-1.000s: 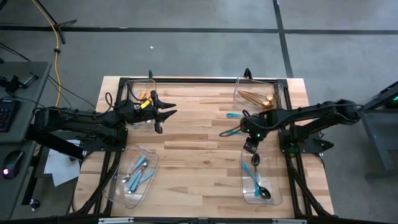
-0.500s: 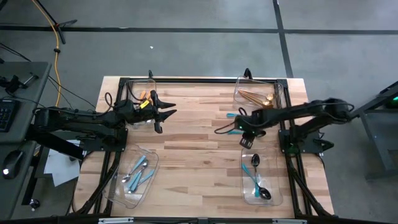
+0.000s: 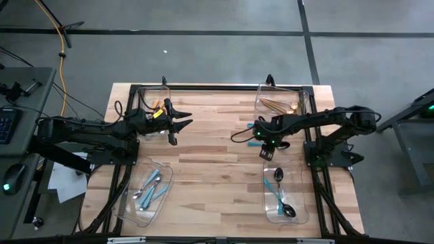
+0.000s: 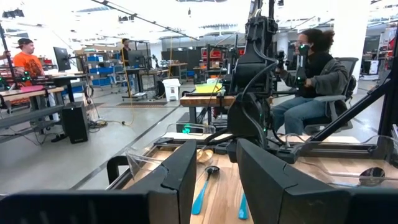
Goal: Sort silverware by color (type)
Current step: Put the blue spoon into the bottom right transparent bin
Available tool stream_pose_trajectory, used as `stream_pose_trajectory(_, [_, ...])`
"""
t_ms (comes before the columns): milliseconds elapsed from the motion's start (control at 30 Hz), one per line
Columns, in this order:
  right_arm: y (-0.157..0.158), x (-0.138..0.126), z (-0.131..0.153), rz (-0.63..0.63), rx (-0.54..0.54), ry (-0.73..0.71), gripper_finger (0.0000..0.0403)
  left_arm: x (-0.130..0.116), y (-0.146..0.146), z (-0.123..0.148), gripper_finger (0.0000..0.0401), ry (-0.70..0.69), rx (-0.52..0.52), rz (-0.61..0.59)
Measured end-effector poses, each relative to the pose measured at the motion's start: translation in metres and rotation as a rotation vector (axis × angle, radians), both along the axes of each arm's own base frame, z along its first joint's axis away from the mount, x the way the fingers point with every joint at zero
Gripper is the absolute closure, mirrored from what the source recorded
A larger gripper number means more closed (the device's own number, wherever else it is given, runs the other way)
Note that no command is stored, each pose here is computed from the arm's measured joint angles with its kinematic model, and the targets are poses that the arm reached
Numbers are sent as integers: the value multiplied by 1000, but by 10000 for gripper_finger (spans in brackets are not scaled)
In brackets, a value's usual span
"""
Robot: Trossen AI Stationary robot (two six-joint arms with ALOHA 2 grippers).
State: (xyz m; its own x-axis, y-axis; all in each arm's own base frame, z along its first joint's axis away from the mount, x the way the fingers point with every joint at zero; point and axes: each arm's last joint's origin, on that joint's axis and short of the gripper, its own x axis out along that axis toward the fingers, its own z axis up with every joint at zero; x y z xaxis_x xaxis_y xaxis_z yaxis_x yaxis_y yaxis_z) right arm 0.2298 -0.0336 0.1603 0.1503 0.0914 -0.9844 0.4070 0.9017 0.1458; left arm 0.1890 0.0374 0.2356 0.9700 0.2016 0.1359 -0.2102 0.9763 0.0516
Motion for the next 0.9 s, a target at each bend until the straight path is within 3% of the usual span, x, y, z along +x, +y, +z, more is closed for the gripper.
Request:
stream_pose_trajectory(133, [-1, 5, 15, -72, -8, -50, 289, 0, 0, 0, 295, 0, 1, 0])
stream_pose_trajectory(300, [-7, 4, 22, -301, 8, -64, 289, 0, 0, 0, 295, -2, 0, 0])
stream_pose_trajectory(467, [-9, -9, 7, -461, -52, 55, 289, 0, 0, 0, 295, -5, -22, -3])
stream_pose_trajectory(633, [-11, -21, -7, -494, -54, 97, 289, 0, 0, 0, 295, -5, -23, -4])
stream_pose_trajectory(900, [-14, -21, -15, -493, -66, 50, 289, 0, 0, 1, 295, -12, -22, -4])
